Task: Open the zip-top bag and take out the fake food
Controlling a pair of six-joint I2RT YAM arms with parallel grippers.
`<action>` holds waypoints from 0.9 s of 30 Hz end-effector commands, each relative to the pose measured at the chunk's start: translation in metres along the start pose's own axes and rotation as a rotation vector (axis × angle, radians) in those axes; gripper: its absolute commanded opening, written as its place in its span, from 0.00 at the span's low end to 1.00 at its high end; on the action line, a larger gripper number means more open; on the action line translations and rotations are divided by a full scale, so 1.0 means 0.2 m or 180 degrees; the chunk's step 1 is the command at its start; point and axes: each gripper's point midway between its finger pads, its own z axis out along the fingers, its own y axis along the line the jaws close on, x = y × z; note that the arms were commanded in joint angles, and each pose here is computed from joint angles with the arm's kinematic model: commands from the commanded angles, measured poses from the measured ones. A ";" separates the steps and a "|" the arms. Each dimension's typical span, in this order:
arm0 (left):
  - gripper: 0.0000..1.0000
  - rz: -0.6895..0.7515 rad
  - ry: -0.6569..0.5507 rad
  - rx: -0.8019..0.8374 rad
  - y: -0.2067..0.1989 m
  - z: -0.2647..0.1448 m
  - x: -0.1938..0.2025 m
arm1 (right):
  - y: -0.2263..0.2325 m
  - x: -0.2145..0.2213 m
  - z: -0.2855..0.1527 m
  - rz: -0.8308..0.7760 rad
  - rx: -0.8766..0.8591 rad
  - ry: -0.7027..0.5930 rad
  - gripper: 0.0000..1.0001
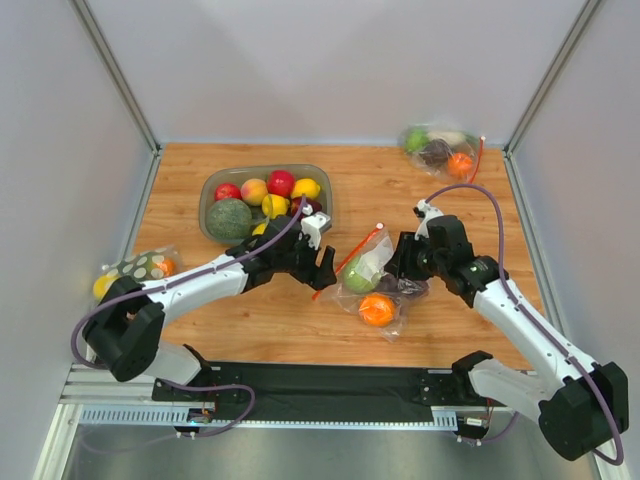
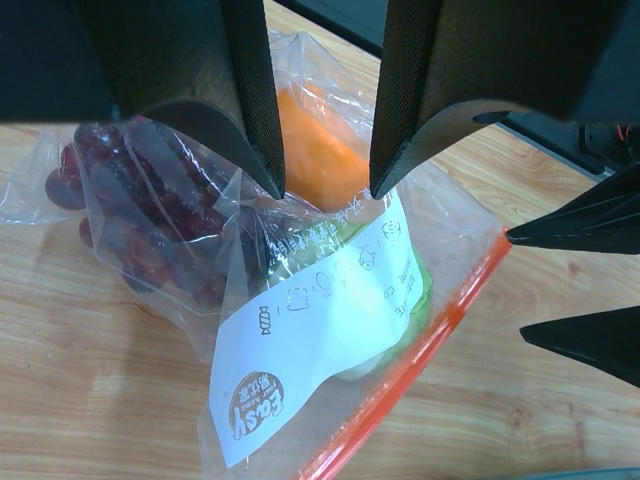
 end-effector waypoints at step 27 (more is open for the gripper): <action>0.00 -0.0137 -0.0773 0.0742 -0.26 -0.25 -0.23 | 0.18 -0.42 -0.12 -0.0173 0.0041 -0.0536 0.52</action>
